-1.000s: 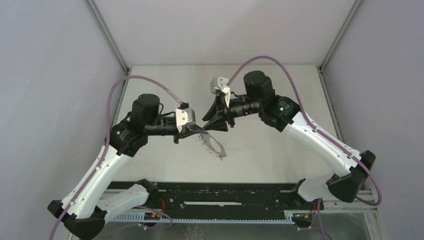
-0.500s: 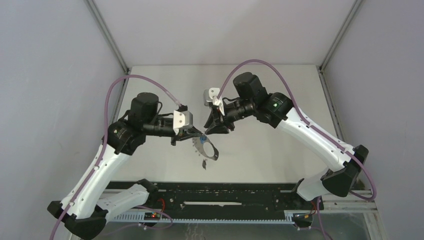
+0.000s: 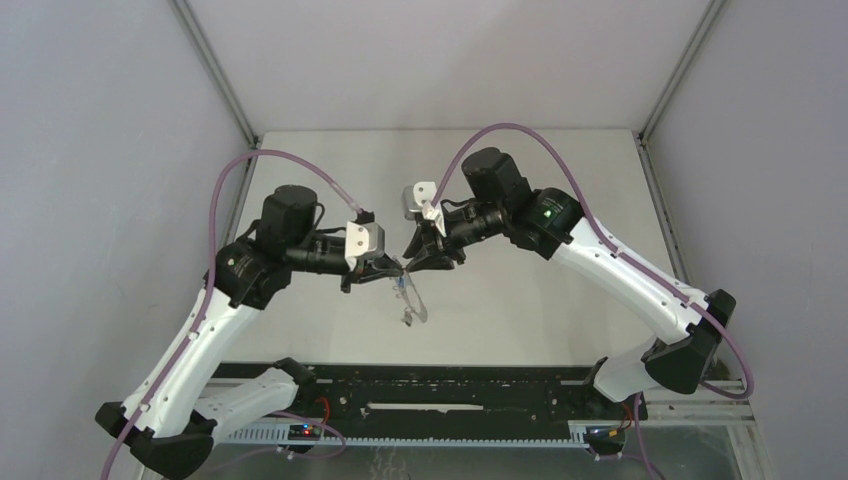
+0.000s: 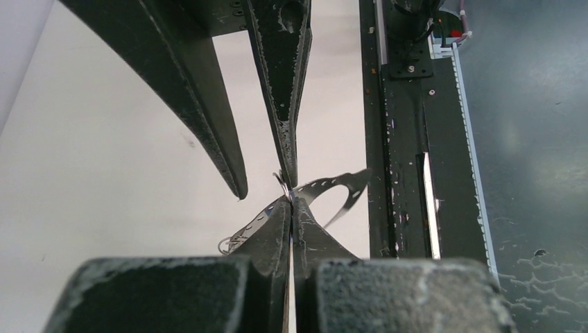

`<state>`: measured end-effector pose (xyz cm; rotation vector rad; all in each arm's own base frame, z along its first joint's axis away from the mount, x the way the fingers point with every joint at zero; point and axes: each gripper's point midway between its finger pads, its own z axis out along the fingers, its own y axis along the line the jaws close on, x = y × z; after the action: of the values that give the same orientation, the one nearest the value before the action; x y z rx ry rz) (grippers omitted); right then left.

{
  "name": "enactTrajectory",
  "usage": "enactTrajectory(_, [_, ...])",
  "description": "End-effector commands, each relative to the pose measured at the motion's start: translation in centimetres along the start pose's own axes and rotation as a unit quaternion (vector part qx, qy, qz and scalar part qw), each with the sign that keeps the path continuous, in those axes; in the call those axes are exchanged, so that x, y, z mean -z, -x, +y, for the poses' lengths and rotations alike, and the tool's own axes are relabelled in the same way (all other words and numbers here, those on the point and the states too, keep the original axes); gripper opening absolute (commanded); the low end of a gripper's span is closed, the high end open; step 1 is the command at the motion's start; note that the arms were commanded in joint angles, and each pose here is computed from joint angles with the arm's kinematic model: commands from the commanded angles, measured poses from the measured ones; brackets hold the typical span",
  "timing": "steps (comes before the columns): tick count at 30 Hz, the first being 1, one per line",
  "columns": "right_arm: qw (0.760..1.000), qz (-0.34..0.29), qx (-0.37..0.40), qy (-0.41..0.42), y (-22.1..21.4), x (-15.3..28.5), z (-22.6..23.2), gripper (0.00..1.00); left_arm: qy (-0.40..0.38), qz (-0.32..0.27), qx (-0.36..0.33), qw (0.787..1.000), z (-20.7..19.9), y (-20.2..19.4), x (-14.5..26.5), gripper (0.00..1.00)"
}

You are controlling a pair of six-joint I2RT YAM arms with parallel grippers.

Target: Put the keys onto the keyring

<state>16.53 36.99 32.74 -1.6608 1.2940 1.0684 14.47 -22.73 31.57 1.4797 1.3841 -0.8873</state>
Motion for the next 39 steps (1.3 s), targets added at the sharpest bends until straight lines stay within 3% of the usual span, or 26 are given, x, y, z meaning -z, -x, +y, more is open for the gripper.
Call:
enactTrajectory(1, [0.999, -0.029, 0.039, 0.0, 2.0, 0.6, 0.5, 0.32, 0.0, -0.027, -0.033, 0.999, 0.1, 2.1, 0.6, 0.0])
enactTrajectory(10, [0.999, -0.026, 0.03, 0.02, 1.5, -0.1, 1.0, 0.0, 0.006, -0.031, -0.028, 0.999, 0.4, 2.2, 0.5, 0.0])
enactTrajectory(13, [0.999, -0.03, 0.02, 0.011, 1.6, -0.3, 0.6, 0.0, 0.017, -0.031, -0.025, 0.999, 0.8, 2.1, 0.4, 0.02])
enactTrajectory(16, [0.998, -0.061, -0.008, -0.003, 2.1, 0.3, 0.0, 0.0, 0.04, -0.028, -0.03, 0.998, 1.5, 2.1, 0.6, 0.21])
enactTrajectory(19, [0.991, -0.126, -0.037, -0.009, 2.9, 1.6, -0.3, 0.0, 0.053, -0.023, -0.06, 0.997, 1.5, 1.8, 1.1, 0.27])
enactTrajectory(22, [0.985, -0.166, -0.048, -0.004, 3.7, 2.3, -0.1, 0.0, 0.063, -0.033, -0.096, 0.993, 1.2, 1.9, 1.5, 0.27])
enactTrajectory(28, [0.98, -0.187, -0.074, -0.001, 3.4, 1.8, 0.1, 0.0, 0.082, -0.046, -0.153, 0.984, 1.4, 2.0, 1.8, 0.25])
enactTrajectory(35, [0.971, -0.222, -0.085, -0.009, 3.3, 1.9, 0.8, 0.0, 0.091, -0.027, -0.161, 0.982, 1.9, 0.9, 1.7, 0.36])
enactTrajectory(39, [0.962, -0.26, -0.076, -0.026, 3.5, 2.1, 1.1, 0.0, 0.093, -0.028, -0.141, 0.985, 2.0, 0.9, 1.6, 0.36])
